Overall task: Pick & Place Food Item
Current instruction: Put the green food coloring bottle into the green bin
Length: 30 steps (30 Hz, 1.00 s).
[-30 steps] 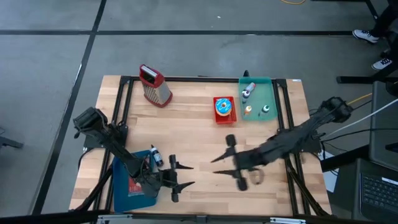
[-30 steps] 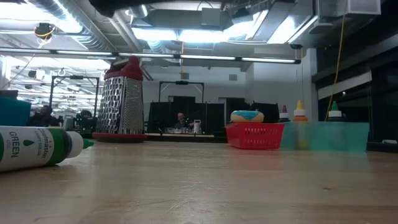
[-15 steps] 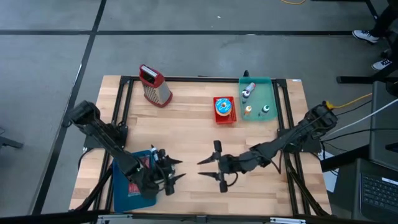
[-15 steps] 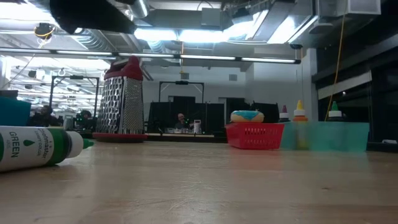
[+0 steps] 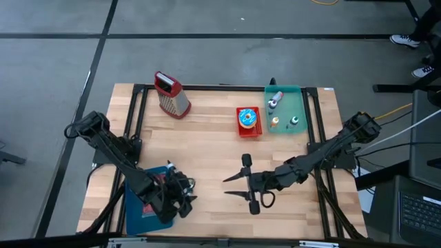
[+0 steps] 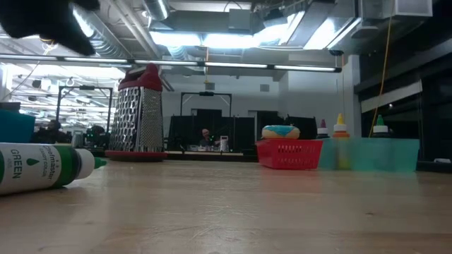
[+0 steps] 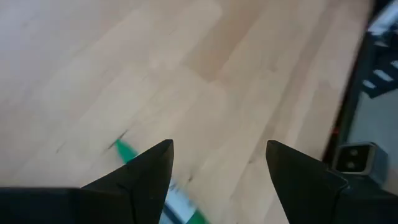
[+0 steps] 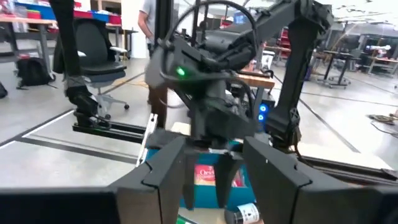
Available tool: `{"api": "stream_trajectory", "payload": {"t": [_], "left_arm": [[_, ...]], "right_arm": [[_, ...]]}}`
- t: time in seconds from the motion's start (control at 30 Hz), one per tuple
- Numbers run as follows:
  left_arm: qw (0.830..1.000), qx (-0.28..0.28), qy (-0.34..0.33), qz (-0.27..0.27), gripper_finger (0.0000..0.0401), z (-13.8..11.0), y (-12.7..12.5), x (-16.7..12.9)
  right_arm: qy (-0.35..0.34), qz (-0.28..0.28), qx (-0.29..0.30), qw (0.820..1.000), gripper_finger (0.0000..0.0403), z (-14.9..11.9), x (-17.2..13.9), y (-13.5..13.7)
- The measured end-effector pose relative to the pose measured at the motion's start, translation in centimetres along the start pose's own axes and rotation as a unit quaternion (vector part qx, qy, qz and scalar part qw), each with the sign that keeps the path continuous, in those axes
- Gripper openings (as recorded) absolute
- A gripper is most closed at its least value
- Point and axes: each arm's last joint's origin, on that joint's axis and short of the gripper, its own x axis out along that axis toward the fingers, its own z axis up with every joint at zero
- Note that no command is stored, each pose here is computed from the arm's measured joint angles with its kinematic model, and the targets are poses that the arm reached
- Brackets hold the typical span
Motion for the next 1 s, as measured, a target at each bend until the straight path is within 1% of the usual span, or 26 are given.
{"api": "stream_trajectory", "payload": {"t": [0.13,0.3,0.37,0.53,0.67,0.77,1.0], "left_arm": [[0.998,-0.045,0.038,0.024,0.0251,-0.3,0.4,0.7],[0.99,-0.081,0.101,0.055,0.0251,-1.4,0.7,2.6],[0.987,-0.09,0.117,0.069,0.0251,-1.8,0.8,3.4],[0.981,-0.112,0.128,0.089,0.0251,-2.1,1.0,4.5],[0.977,-0.129,0.137,0.102,0.0251,-2.2,1.2,5.2],[0.973,-0.138,0.147,0.11,0.0251,-2.3,1.3,5.9],[0.97,-0.141,0.151,0.125,0.0251,-2.1,1.7,6.9]], "right_arm": [[-0.003,0.014,-0.004,1.0,0.0164,0.2,-0.1,0.1],[-0.008,0.037,-0.007,0.999,0.0165,0.4,-0.2,0.1],[-0.012,0.046,-0.01,0.999,0.0165,0.5,-0.3,0.1],[-0.012,0.05,-0.012,0.999,0.0165,0.5,-0.3,0.2],[-0.01,0.072,-0.015,0.997,0.0165,0.4,-0.3,0.3],[-0.012,0.078,-0.017,0.997,0.0165,0.5,-0.3,0.3],[-0.012,0.08,-0.019,0.997,0.0165,0.5,-0.3,0.3]]}}
